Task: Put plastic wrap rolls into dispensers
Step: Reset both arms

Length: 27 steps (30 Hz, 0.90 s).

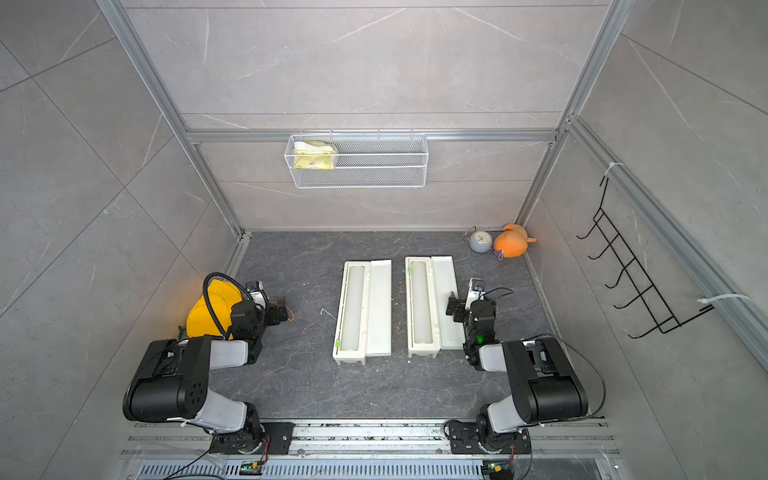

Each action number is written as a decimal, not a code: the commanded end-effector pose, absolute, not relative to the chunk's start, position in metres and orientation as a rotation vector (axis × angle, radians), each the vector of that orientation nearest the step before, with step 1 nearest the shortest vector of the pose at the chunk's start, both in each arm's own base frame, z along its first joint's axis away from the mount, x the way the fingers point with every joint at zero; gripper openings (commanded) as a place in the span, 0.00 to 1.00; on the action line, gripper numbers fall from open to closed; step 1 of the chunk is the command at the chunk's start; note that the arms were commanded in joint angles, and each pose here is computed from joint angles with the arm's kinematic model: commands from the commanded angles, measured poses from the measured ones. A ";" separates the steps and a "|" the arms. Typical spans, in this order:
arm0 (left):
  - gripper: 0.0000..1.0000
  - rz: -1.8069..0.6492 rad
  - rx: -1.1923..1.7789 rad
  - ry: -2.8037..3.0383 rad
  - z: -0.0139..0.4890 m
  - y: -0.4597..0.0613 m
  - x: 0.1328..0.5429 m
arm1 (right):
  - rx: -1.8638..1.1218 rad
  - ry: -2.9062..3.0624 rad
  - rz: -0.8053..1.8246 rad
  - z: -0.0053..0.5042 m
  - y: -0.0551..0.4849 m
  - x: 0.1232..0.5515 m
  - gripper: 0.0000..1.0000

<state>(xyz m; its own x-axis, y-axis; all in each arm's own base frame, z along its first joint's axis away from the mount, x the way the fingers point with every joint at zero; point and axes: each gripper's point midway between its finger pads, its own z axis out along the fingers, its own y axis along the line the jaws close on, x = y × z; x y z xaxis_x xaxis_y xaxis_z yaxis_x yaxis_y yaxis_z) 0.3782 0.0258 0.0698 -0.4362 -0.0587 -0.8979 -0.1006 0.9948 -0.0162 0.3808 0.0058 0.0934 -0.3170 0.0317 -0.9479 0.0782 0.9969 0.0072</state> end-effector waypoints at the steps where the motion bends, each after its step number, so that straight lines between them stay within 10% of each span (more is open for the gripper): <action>1: 1.00 0.069 -0.094 1.966 0.085 0.028 0.385 | 0.069 1.891 -0.072 0.095 0.006 0.385 1.00; 27: 1.00 0.094 -0.088 1.852 0.094 0.025 0.367 | 0.047 1.888 -0.072 0.095 0.010 0.384 1.00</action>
